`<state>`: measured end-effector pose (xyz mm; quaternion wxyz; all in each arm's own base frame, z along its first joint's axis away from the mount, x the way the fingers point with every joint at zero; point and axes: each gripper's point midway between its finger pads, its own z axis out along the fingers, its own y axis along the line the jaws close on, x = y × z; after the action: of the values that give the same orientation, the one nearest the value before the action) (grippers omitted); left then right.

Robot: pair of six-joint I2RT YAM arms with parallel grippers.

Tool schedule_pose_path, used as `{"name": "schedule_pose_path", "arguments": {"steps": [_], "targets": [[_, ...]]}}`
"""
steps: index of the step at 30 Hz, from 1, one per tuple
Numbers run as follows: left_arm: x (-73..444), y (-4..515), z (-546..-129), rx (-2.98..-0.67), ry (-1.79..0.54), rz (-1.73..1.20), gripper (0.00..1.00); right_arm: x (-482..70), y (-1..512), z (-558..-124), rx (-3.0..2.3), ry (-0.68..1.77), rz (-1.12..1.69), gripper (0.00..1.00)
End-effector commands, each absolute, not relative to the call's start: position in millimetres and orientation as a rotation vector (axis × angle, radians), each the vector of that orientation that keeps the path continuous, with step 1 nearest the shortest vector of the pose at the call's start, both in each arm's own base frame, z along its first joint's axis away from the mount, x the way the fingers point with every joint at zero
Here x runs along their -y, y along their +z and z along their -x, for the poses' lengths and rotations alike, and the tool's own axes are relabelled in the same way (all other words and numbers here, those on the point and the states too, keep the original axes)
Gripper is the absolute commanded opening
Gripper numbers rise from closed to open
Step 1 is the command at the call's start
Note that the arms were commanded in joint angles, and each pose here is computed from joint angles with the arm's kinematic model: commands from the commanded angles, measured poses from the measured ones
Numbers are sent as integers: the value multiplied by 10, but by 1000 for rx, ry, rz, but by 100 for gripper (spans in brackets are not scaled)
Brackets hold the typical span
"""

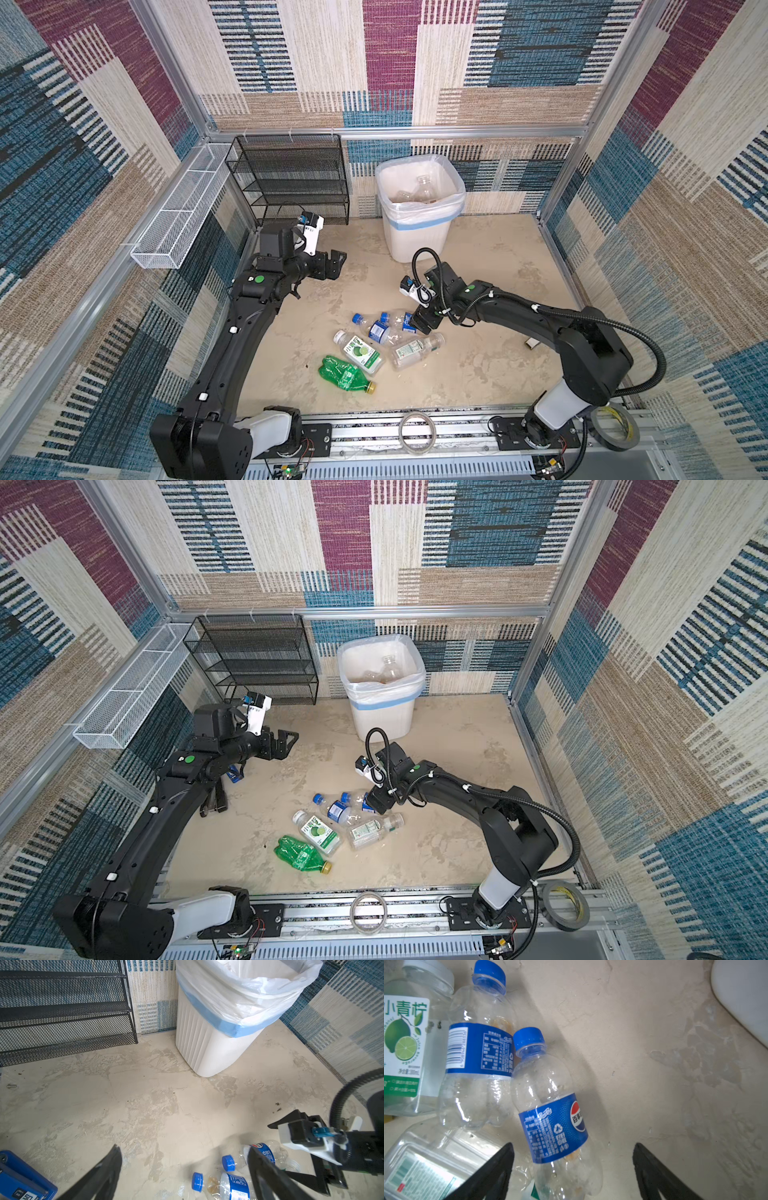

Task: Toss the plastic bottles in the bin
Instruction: 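Grasp the blue-cap Pepsi bottle with the right gripper, then lift the Pepsi bottle over the bin and open the right gripper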

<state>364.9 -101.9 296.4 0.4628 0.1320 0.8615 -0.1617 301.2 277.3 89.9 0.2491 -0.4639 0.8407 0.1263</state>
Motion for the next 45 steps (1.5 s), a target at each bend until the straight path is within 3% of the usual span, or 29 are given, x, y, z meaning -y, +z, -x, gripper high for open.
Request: {"name": "schedule_pose_path", "arguments": {"steps": [1,14,25,45], "targets": [[1058,3038,-3646,-2081,-426,-339,95,-2844,823,-3043,-2269,316,1335,89],[1021,3063,-3637,-2075,-423,-333,94,-2948,539,-3026,-2292,324,1389,79],[1015,3044,-3644,-2080,-423,-330,93,-2966,552,-3078,-2289,319,1343,61],[1036,3010,-3662,-2087,-443,-325,93,-2633,1783,-3564,-2049,430,821,53]]}}
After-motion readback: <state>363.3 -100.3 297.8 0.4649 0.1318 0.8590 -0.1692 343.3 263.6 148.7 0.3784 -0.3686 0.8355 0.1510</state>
